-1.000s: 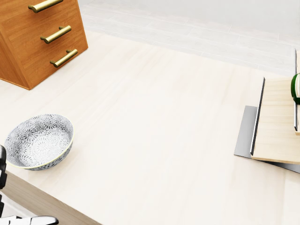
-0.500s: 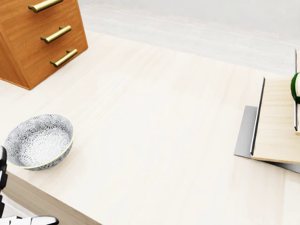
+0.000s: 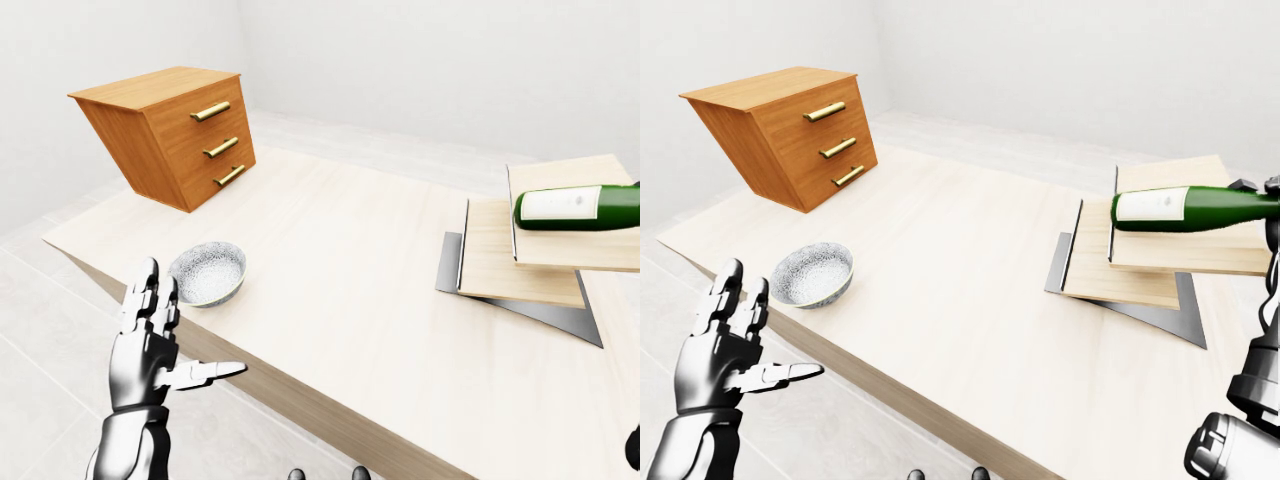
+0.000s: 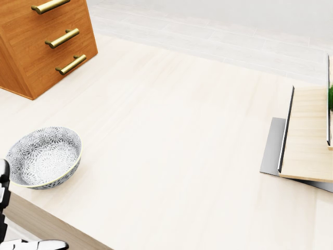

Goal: Put the wine bottle on the wine rack.

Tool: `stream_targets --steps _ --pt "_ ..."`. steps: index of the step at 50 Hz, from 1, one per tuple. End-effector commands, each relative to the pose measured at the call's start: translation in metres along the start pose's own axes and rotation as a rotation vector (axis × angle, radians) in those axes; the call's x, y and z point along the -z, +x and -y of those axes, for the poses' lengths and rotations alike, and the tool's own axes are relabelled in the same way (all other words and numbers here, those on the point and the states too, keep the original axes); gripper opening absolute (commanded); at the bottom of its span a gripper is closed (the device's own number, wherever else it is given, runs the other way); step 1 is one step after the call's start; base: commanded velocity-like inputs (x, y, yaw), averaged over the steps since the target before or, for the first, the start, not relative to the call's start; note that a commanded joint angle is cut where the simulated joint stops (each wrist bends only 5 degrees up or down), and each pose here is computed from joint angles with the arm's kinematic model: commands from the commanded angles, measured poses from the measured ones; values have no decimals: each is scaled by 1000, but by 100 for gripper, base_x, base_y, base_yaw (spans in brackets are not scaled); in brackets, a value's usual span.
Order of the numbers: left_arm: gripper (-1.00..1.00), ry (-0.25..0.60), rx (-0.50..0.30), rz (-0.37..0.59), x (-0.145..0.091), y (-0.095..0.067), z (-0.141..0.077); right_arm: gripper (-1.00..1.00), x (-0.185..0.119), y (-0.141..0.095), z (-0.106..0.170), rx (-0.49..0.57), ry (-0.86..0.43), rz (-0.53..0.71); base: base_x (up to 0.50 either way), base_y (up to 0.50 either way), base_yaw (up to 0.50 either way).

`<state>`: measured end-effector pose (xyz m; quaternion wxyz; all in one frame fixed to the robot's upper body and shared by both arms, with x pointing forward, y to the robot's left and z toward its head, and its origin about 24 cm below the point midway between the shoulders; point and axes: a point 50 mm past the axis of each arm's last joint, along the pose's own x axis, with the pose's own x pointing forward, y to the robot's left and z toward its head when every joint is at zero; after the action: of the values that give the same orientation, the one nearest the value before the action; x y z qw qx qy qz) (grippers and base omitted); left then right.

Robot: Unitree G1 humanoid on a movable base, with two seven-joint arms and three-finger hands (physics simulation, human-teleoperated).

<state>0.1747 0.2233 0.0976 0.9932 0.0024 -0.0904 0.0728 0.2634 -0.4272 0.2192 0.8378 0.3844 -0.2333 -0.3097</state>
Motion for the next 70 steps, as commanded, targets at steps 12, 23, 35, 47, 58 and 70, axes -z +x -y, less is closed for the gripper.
stream_targets --steps 12,23,35,47,58,70 --pt "100 2 4 -2 0 0 1 -51 -11 -11 29 97 -94 18 0 0 0" --pt "100 1 3 2 -1 0 1 8 -13 -10 29 89 -107 24 0 0 0" --pt "100 1 2 3 -1 0 1 76 -14 -10 27 85 -101 29 0 0 0" --pt "100 0 2 -1 0 -1 0 100 -15 -11 26 86 -97 31 0 0 0" --pt "100 -3 1 -7 1 -2 -1 100 -12 -10 35 110 -113 20 0 0 0" --pt "100 -2 4 -2 0 -2 1 100 -9 -14 49 135 -138 8 0 0 0"
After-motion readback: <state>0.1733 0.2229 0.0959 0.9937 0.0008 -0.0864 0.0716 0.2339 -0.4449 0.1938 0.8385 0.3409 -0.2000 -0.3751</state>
